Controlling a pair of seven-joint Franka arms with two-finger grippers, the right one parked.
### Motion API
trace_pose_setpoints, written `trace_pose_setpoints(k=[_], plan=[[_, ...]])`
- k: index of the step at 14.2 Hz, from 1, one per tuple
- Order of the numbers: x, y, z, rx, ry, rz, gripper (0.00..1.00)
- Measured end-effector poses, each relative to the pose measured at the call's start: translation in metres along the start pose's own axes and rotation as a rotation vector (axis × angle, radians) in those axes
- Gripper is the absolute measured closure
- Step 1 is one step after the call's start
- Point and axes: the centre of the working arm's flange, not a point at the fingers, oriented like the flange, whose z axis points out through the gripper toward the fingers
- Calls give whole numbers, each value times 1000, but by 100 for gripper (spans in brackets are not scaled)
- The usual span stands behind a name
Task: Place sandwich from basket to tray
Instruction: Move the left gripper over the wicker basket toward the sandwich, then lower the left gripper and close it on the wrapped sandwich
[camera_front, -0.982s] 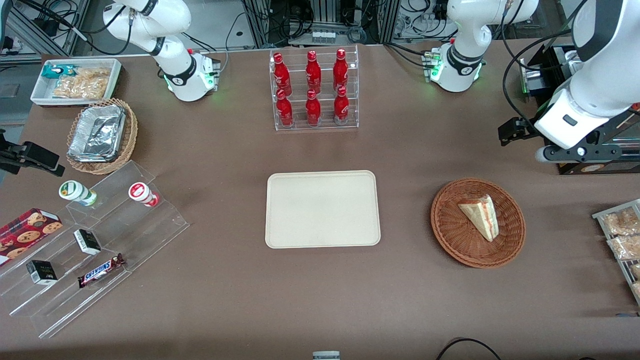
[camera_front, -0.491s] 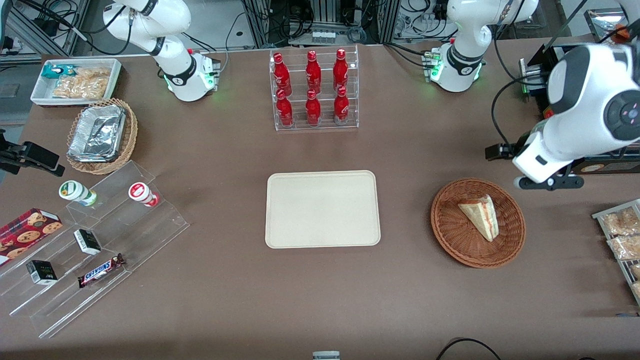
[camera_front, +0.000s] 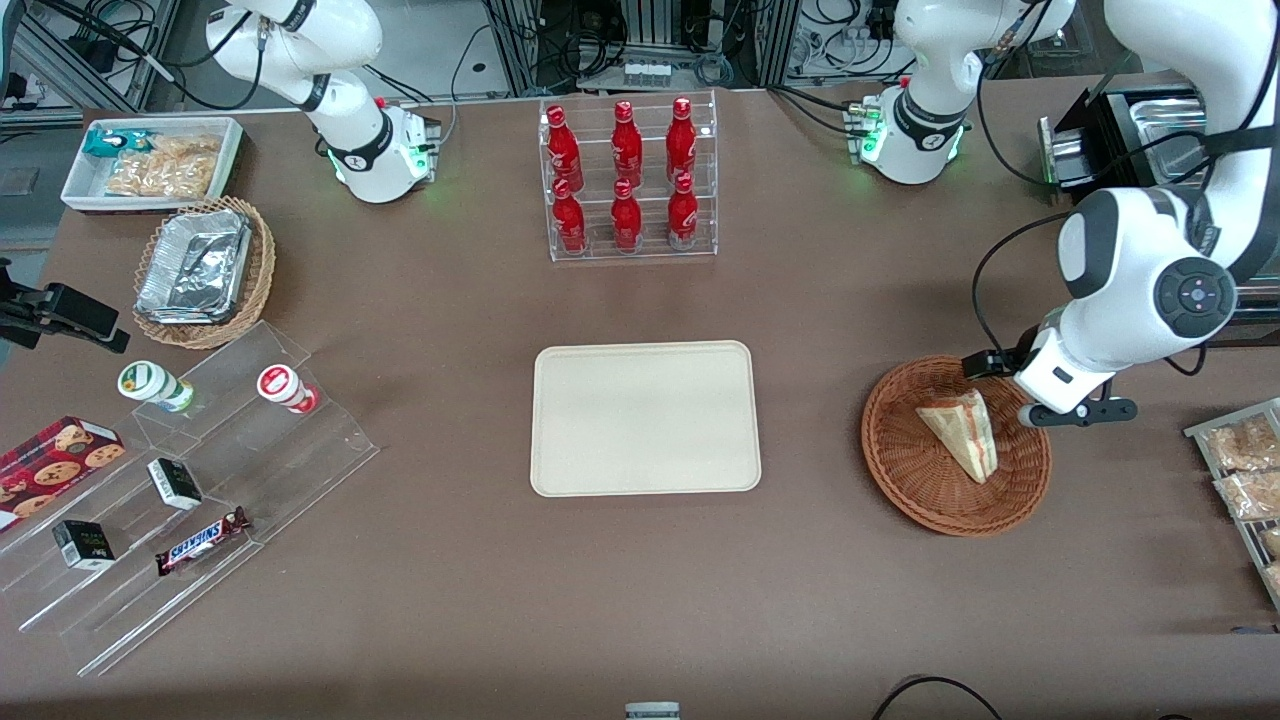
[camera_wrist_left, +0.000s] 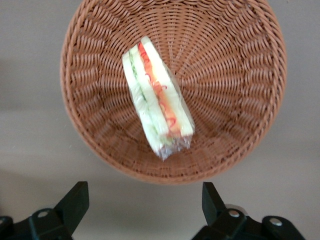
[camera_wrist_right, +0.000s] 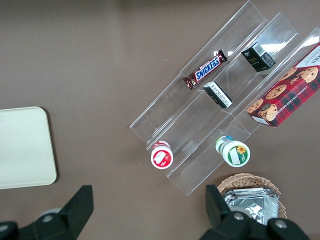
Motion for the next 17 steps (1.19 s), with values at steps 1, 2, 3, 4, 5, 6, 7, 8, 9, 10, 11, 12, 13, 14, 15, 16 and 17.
trace_pose_setpoints(k=[1, 2, 3, 4, 5, 6, 7, 8, 9, 10, 11, 12, 13, 14, 15, 16, 17], plan=[[0, 1, 11, -5, 25, -3, 0], [0, 1, 20, -9, 45, -18, 0], [-1, 1, 26, -14, 63, -53, 0], [-1, 1, 29, -19, 79, -100, 0], [0, 2, 31, -24, 92, -150, 0], [1, 2, 32, -29, 104, -203, 0], [2, 3, 33, -36, 115, -263, 0], [4, 3, 35, -45, 129, -330, 0], [5, 4, 38, -55, 138, -401, 0], [7, 5, 43, -65, 147, -469, 0], [9, 6, 48, -77, 157, -531, 0], [11, 8, 55, -88, 163, -579, 0], [12, 10, 64, -94, 160, -617, 0], [13, 11, 73, -97, 155, -642, 0], [15, 12, 81, -100, 152, -656, 0], [16, 12, 89, -101, 147, -664, 0], [16, 12, 94, -100, 141, -666, 0]])
